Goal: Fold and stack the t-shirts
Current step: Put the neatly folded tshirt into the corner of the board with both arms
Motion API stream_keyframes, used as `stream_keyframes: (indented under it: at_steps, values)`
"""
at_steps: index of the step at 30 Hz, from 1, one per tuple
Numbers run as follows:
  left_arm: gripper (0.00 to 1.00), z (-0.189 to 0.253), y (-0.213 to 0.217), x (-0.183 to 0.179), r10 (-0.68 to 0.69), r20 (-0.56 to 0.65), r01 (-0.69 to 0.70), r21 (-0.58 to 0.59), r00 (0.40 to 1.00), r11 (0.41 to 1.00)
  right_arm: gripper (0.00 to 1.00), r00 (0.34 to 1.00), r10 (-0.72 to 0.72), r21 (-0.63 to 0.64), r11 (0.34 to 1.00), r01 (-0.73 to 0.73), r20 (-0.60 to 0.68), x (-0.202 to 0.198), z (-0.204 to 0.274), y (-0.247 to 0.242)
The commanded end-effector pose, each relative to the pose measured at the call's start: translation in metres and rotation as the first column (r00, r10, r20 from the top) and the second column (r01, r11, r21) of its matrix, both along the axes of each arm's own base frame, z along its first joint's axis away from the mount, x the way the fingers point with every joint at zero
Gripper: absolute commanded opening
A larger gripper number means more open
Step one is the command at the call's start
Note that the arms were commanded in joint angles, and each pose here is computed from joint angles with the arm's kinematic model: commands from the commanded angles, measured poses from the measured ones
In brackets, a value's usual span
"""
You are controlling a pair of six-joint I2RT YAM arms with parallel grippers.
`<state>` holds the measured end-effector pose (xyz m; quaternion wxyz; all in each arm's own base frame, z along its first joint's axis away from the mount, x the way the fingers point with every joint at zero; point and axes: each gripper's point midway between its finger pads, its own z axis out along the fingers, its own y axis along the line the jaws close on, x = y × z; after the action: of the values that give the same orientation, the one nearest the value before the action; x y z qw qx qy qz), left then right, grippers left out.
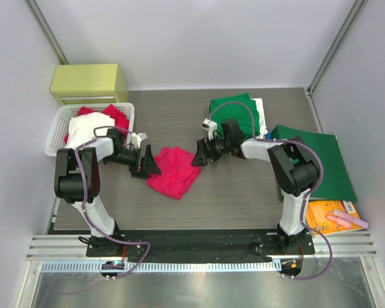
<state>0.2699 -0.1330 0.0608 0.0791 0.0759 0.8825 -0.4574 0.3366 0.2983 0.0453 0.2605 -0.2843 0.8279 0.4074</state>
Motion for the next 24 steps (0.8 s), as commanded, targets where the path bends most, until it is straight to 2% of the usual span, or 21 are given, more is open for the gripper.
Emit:
stream_keyframes:
  at_steps: [1, 8, 13, 14, 21, 22, 24]
  values:
    - [1.00, 0.001, 0.002, 0.003, 0.014, -0.015, -0.014, 0.027, 1.000, 1.000, 1.00, 0.999, -0.016, 0.038, 0.999, 0.014, 0.050, 0.024, 0.007, 0.012]
    - [1.00, -0.005, 0.014, 0.010, 0.028, 0.007, -0.029, 0.148, 1.000, 0.989, 1.00, 0.999, -0.010, 0.046, 0.999, 0.008, 0.045, 0.025, 0.004, 0.015]
    - [1.00, -0.008, 0.003, 0.003, -0.008, -0.067, 0.013, 0.073, 0.998, 0.997, 1.00, 1.000, 0.010, 0.046, 0.999, -0.011, 0.022, 0.018, -0.001, 0.016]
    - [1.00, -0.007, -0.007, -0.002, -0.050, -0.062, 0.054, 0.067, 0.997, 0.996, 1.00, 0.999, 0.014, 0.043, 0.999, -0.016, 0.033, 0.017, 0.002, 0.015]
    - [1.00, -0.002, -0.014, -0.004, -0.080, -0.026, 0.082, 0.085, 0.996, 0.993, 1.00, 0.999, 0.044, 0.027, 0.999, -0.045, 0.023, 0.000, 0.008, 0.008]
    - [0.97, -0.004, -0.013, -0.004, -0.081, -0.033, 0.084, 0.092, 0.996, 0.992, 0.96, 0.999, 0.051, 0.020, 0.998, -0.051, 0.015, -0.004, 0.007, 0.009]
    - [0.81, -0.009, -0.013, -0.004, -0.079, -0.061, 0.085, 0.097, 0.995, 0.992, 0.73, 0.997, 0.071, 0.012, 0.997, -0.071, 0.019, -0.007, 0.007, 0.010]
